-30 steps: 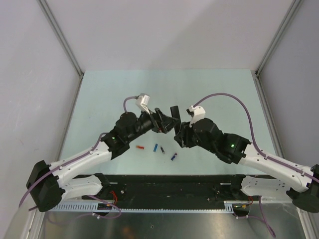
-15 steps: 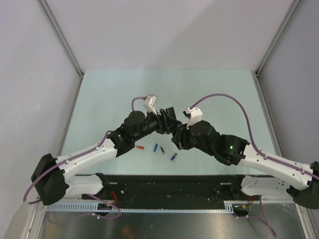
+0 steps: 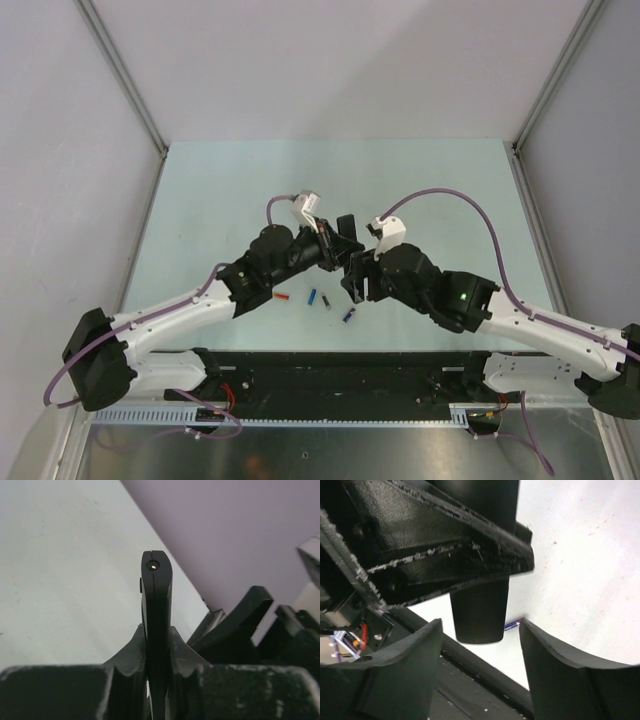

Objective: Load the batteries into the remote control
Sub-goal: Adjust the remote control, then remove the battery cover from the remote control.

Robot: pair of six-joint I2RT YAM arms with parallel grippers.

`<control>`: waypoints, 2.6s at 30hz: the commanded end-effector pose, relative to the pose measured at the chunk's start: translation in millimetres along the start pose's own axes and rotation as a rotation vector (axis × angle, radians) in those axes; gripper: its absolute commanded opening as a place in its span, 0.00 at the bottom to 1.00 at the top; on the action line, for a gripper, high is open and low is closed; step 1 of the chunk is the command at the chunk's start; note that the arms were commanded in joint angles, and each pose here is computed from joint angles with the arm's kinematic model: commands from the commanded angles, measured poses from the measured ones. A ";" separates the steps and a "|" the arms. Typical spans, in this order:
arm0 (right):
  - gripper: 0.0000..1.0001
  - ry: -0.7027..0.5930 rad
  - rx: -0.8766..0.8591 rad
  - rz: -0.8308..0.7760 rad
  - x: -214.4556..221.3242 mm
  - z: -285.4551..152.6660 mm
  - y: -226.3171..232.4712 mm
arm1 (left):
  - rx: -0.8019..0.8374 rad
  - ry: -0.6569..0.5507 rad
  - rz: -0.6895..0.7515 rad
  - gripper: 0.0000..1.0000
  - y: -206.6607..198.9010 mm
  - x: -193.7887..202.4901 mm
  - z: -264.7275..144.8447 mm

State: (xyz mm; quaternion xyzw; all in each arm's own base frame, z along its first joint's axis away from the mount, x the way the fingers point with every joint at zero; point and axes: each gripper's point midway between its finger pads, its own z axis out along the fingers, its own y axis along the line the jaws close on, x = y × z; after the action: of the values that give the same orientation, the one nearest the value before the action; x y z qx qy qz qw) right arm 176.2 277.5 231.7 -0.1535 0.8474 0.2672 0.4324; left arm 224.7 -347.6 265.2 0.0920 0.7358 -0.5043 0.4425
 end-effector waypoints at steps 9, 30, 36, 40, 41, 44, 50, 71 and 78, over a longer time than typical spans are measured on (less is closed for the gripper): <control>0.82 -0.118 -0.063 0.055 -38.7 -31.3 8.1 | 0.013 -0.148 -0.057 0.00 20.7 -48.0 -28.5; 0.82 -0.098 -0.571 0.420 -43.5 -8.7 29.9 | 0.473 -0.114 -0.333 0.00 9.7 -30.7 -61.2; 0.81 -0.072 -0.593 0.416 -39.5 -4.4 35.1 | 0.504 -0.073 -0.359 0.00 8.8 -27.0 -56.0; 0.79 -0.040 -0.574 0.416 -31.0 4.6 33.0 | 0.509 -0.062 -0.375 0.00 7.9 -26.1 -55.5; 0.79 -0.033 -0.574 0.415 -29.5 6.1 33.7 | 0.510 -0.067 -0.372 0.00 7.7 -27.4 -55.6; 0.77 -0.021 -0.567 0.416 -26.0 10.9 33.3 | 0.512 -0.087 -0.354 0.00 6.5 -31.1 -56.2; 0.79 -0.073 -0.532 0.427 -30.0 8.9 26.3 | 0.454 -0.196 -0.247 0.00 8.7 -46.4 -57.3; 0.75 -0.202 -0.757 0.640 -59.6 17.2 51.4 | 0.101 -0.446 -0.084 0.00 29.2 -54.5 -65.9; 0.69 -0.160 -0.746 0.683 -52.5 27.7 50.8 | 0.068 -0.461 -0.059 0.00 29.1 -55.2 -66.1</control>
State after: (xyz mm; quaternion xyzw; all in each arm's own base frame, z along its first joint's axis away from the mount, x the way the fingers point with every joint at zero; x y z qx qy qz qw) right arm 201.4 332.5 266.9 0.0075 0.6773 0.6697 0.3047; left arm 233.9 -269.9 281.8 -0.0279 0.6139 -0.5679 0.5476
